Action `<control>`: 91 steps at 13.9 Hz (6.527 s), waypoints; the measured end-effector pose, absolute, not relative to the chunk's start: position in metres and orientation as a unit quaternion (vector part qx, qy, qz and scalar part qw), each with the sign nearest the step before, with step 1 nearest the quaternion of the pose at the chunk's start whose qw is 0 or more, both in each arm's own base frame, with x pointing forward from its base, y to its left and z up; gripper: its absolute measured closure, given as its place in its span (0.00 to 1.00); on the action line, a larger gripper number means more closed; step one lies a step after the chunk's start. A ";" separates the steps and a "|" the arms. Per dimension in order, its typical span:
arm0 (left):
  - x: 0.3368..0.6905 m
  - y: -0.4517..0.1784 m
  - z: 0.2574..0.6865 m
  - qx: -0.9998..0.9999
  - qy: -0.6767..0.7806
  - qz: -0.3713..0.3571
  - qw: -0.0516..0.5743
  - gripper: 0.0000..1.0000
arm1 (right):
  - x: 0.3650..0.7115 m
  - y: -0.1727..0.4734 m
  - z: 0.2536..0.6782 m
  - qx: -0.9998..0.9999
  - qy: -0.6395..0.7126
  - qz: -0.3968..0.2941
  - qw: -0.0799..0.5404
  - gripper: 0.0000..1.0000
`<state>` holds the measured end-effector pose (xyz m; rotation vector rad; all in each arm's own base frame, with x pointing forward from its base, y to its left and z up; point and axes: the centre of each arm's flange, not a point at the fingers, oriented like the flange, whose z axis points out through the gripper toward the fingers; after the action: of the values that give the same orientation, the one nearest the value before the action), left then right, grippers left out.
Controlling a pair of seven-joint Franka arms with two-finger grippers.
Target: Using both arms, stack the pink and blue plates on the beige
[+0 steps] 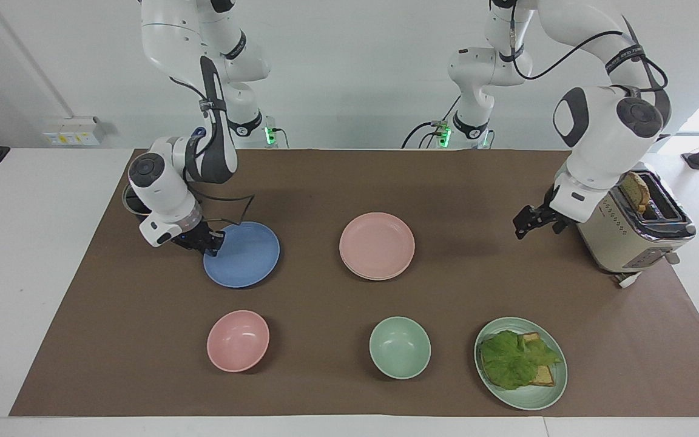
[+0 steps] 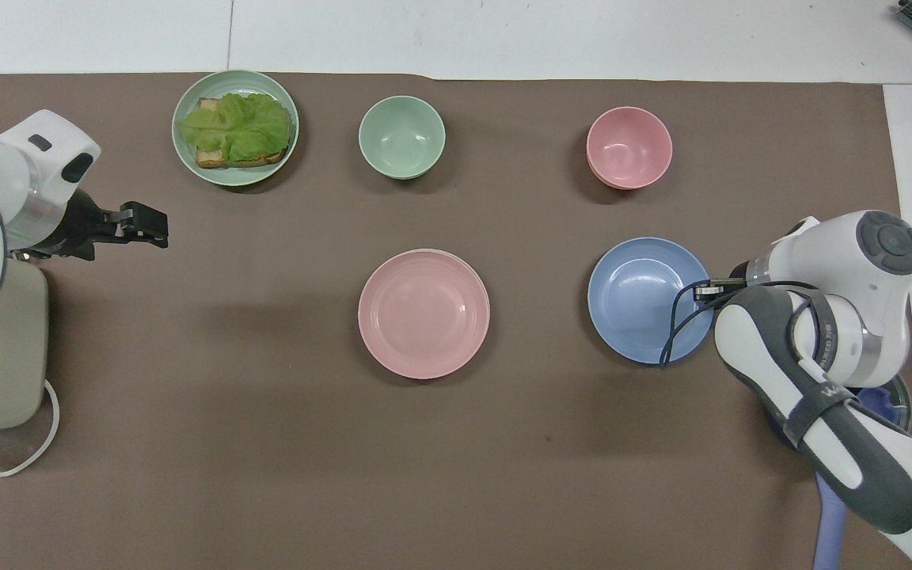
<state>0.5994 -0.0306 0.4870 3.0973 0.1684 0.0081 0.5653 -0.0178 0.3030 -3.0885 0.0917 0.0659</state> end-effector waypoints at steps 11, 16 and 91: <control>0.572 -0.004 0.583 0.999 0.031 0.013 0.000 0.00 | 0.577 0.029 0.426 -0.999 -0.016 -0.002 0.041 0.95; 0.557 0.000 0.611 0.999 0.034 0.024 0.002 0.00 | 0.571 0.091 0.441 -0.998 -0.051 -0.010 0.047 0.95; 0.555 -0.003 0.611 0.999 0.031 0.020 0.002 0.00 | 0.539 0.023 0.660 -0.995 0.094 -0.034 -0.019 0.00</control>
<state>0.5555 -0.0030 0.6110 3.1361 0.0970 0.0630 0.5389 0.0233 0.6605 -3.1639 0.3005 -0.1088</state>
